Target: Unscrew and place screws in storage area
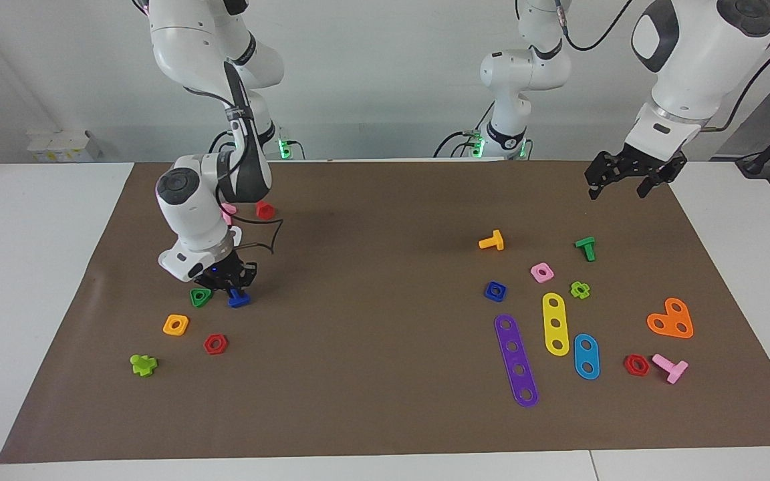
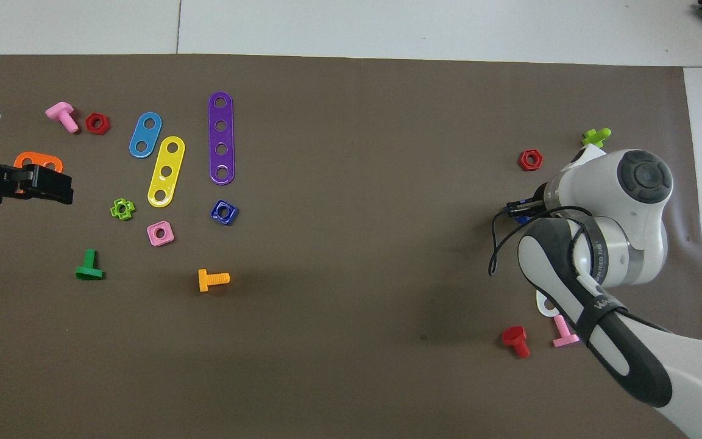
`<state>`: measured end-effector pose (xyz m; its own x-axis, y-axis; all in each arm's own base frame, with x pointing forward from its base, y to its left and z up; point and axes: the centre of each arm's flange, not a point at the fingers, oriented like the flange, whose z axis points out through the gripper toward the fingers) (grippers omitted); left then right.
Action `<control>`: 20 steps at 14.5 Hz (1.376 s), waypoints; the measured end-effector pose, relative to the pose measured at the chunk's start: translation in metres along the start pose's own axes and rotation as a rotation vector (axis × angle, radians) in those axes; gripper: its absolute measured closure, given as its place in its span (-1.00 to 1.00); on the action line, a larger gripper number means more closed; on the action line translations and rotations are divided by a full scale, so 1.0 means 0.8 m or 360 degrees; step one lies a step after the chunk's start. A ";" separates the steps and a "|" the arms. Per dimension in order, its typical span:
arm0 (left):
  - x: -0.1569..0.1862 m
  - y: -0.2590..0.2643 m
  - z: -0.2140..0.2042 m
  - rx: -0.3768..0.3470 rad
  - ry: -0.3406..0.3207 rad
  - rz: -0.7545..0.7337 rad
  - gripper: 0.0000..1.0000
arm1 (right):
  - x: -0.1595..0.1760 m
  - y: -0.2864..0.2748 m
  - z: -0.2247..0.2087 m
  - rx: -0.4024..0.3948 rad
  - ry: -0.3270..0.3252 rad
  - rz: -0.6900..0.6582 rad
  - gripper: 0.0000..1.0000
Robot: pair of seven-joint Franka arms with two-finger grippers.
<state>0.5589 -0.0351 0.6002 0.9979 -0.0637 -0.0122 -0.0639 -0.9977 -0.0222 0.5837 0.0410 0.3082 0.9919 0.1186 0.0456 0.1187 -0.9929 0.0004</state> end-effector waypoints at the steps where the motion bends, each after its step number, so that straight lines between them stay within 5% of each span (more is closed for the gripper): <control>1: 0.000 0.000 0.000 0.0000 0.0000 0.0000 -1.00 | -0.003 0.000 0.003 0.0001 -0.0010 0.0000 0.61; 5: 0.000 0.000 0.000 0.0000 0.0000 0.0000 -1.00 | -0.007 0.000 0.002 0.0001 -0.0010 -0.0002 0.52; 9: 0.000 0.000 0.000 0.0000 0.0000 0.0000 -1.00 | 0.002 -0.001 -0.020 0.0002 0.0047 0.0057 -0.32; 12: 0.000 0.000 0.000 0.0000 0.0000 0.0000 -1.00 | 0.022 -0.002 -0.104 0.0011 0.0132 0.0265 -0.96; 20: 0.000 0.000 0.000 0.0000 0.0000 -0.0001 -1.00 | -0.019 0.077 -0.342 0.0013 0.0038 0.0510 -1.00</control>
<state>0.5590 -0.0348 0.6002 0.9979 -0.0632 -0.0122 -0.0634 -0.9977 -0.0222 0.5636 -0.0231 0.5808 0.9775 -0.2007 0.0656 -0.1994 -0.9796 -0.0260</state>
